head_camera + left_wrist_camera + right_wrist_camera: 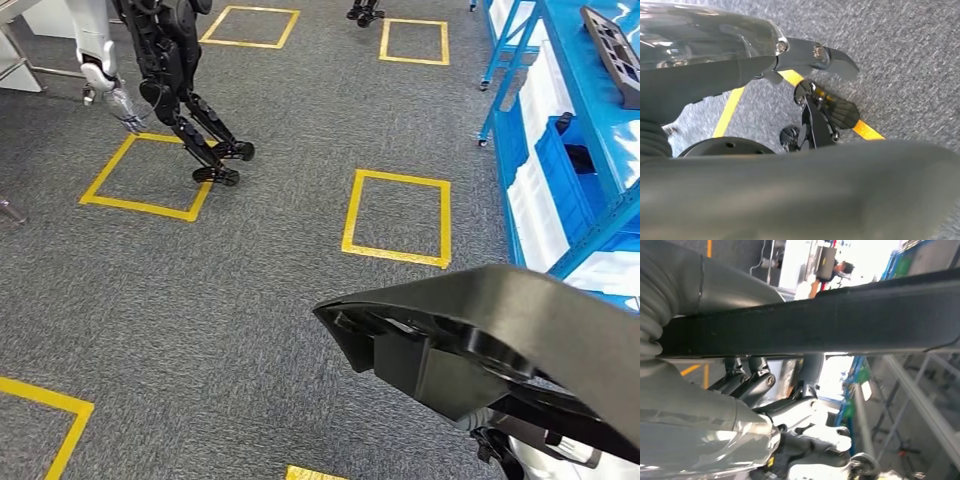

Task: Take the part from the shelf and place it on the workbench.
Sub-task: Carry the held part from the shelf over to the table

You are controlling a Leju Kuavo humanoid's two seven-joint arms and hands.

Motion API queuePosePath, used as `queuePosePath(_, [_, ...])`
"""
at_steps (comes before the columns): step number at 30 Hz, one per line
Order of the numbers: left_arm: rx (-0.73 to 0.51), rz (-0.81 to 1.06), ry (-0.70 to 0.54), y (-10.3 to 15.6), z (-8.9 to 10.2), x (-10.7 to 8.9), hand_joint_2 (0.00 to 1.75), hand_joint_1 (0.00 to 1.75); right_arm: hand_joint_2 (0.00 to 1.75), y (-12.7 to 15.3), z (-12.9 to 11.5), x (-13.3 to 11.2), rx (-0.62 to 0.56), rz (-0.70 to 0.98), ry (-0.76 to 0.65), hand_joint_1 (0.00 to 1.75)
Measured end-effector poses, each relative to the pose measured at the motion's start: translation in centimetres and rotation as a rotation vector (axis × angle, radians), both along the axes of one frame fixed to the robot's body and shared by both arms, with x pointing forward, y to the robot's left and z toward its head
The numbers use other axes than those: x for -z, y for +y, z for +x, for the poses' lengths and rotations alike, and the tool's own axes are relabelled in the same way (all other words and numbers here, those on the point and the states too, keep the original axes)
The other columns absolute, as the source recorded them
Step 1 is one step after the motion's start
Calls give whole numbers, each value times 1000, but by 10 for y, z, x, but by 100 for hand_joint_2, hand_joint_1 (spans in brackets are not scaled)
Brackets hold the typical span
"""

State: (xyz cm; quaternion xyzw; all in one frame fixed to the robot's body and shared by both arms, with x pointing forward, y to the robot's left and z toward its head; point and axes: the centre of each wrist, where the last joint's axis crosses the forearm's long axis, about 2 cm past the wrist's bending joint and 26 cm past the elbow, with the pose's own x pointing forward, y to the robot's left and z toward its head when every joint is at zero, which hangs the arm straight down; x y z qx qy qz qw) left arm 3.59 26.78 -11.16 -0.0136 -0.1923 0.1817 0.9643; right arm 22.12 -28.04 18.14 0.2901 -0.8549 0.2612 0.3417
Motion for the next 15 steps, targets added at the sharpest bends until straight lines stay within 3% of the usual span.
queuePosePath(15, [-11, -11, -1, 0, -1, 0, 175, 0, 175, 13, 5, -8, -31, 36, -13, 175])
